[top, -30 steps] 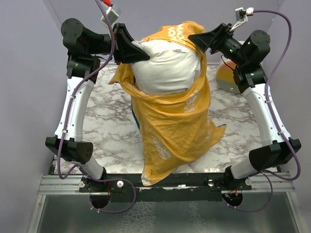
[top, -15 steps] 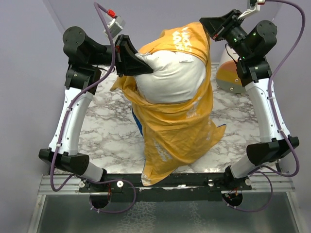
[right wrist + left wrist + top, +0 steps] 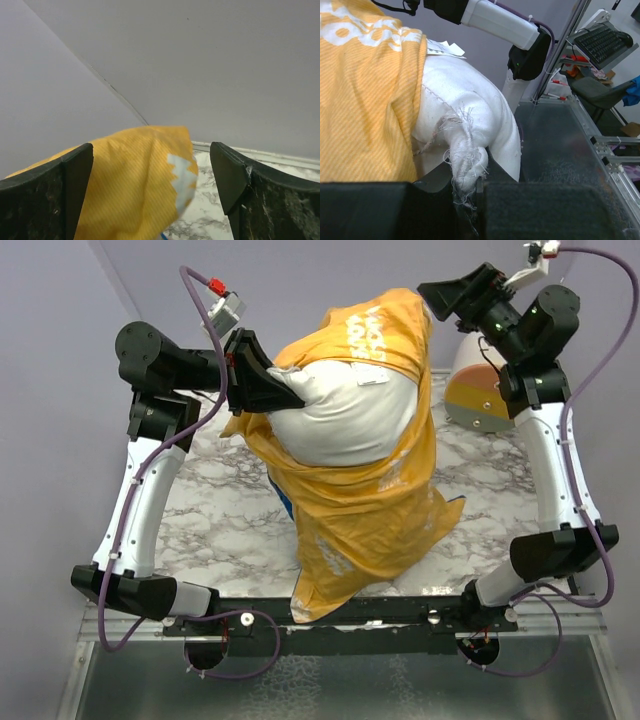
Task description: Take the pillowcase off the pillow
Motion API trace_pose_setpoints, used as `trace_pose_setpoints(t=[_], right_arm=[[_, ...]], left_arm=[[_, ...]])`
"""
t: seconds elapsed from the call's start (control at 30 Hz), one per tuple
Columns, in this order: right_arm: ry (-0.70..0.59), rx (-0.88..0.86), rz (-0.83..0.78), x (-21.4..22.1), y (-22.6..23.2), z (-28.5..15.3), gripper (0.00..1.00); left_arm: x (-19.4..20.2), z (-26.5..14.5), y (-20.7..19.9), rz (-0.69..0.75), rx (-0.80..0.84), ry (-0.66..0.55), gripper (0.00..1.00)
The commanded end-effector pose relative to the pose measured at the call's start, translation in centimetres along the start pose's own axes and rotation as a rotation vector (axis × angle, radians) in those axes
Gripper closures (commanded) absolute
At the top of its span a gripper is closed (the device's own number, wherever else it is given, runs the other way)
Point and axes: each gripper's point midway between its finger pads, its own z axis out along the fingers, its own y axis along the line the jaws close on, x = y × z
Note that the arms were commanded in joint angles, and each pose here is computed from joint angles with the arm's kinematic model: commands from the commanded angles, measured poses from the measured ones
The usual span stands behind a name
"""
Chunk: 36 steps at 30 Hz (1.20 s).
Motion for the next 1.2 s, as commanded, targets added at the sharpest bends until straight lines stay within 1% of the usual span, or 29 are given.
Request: trace_pose_setpoints(t=[0.0, 0.2, 0.37, 0.5, 0.53, 0.6, 0.7, 0.73, 0.77, 0.83, 0.9, 0.93, 1.0, 1.07, 1.1, 1.17], right_arm=[[0.034, -0.122, 0.085, -0.8, 2.6, -4.5, 0.00], [0.135, -0.282, 0.215, 1.2, 5.1, -4.9, 0.00], [0.197, -0.372, 0.227, 3.5, 7.9, -3.7, 0.00], [0.188, -0.422, 0.228, 3.2, 9.3, -3.7, 0.00], [0.185, -0.430, 0.221, 2.9, 9.6, -3.8, 0.05], [0.175, -0.423, 0.209, 2.4, 9.7, -3.7, 0.23], [0.115, -0.365, 0.176, 1.0, 9.2, -3.3, 0.49], [0.099, -0.347, 0.169, 0.6, 8.9, -3.2, 0.57], [0.083, -0.326, 0.163, 0.2, 8.5, -2.9, 0.63], [0.051, -0.271, 0.153, -0.5, 7.2, -2.3, 0.72], [0.038, -0.244, 0.153, -0.8, 6.3, -1.7, 0.86], [0.034, -0.236, 0.151, -0.8, 6.0, -1.5, 0.91], [0.029, -0.220, 0.152, -0.8, 5.5, -1.1, 0.92], [0.021, -0.202, 0.150, -0.8, 5.0, -0.9, 0.89], [0.015, -0.195, 0.147, -0.8, 4.7, -0.8, 0.89], [-0.004, -0.168, 0.137, -1.2, 4.1, -0.5, 0.95]], left_arm=[[0.4, -0.8, -2.5, 0.063, 0.058, 0.050, 1.00], [0.1, -0.8, -2.6, 0.086, 0.058, 0.046, 1.00], [-0.5, -0.7, -2.3, 0.082, 0.043, 0.024, 1.00], [-0.9, -0.6, -2.3, 0.081, 0.038, 0.016, 1.00], [-0.9, -0.6, -2.3, 0.083, 0.037, 0.014, 1.00], [-1.0, -0.6, -2.3, 0.081, 0.034, 0.011, 1.00], [-1.0, -0.6, -2.4, 0.080, 0.033, 0.009, 1.00], [-1.0, -0.6, -2.4, 0.081, 0.033, 0.010, 1.00], [-1.0, -0.6, -2.5, 0.082, 0.035, 0.012, 1.00], [-1.0, -0.7, -2.7, 0.083, 0.036, 0.015, 1.00], [-0.9, -0.7, -3.0, 0.083, 0.040, 0.019, 1.00], [-0.9, -0.7, -3.1, 0.084, 0.041, 0.021, 1.00], [-0.7, -0.8, -3.5, 0.087, 0.048, 0.030, 1.00], [-0.5, -0.8, -3.8, 0.087, 0.054, 0.039, 1.00], [-0.5, -0.9, -3.8, 0.088, 0.055, 0.041, 1.00], [-0.3, -0.9, -4.1, 0.088, 0.060, 0.047, 1.00]])
